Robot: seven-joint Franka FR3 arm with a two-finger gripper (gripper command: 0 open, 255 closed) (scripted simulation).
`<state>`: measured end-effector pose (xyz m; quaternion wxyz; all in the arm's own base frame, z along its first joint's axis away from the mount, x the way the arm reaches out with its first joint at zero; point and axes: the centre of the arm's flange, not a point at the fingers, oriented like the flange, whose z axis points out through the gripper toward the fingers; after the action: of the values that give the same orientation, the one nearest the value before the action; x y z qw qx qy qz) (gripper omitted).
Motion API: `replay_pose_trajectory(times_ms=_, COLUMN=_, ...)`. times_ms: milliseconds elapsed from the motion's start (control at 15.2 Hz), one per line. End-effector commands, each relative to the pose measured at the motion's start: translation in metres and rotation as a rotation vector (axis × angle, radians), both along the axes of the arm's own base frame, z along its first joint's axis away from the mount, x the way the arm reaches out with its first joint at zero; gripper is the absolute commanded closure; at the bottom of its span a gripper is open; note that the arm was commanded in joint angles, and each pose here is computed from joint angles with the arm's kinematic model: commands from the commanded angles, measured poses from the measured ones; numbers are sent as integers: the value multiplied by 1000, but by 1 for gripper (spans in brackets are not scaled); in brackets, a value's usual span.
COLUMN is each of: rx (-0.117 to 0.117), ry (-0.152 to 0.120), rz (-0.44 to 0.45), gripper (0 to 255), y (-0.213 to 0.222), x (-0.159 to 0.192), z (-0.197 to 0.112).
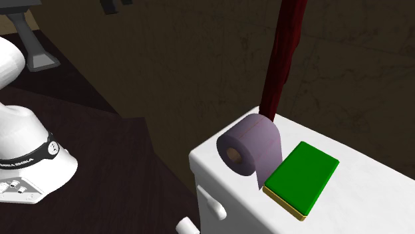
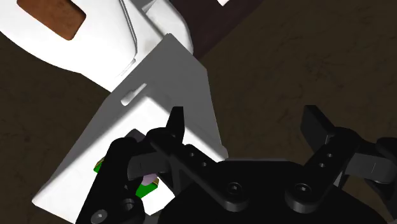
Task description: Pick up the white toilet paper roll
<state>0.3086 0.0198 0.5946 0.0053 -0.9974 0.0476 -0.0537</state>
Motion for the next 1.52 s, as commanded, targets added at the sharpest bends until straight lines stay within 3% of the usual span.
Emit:
replay_pose_trajectory(times_ms=0, rx=0, ry=0, rz=0, gripper=0, y=0, x=0, z=0)
replay_pose_trajectory(times_ms=726, rx=-304, ry=22, rz=508, gripper=0, y=-76, x=43, z=-79)
replay_pose_trajectory(times_ms=1452, rx=-609, ry=45, rz=1017, gripper=0, y=-142, x=122, z=-137)
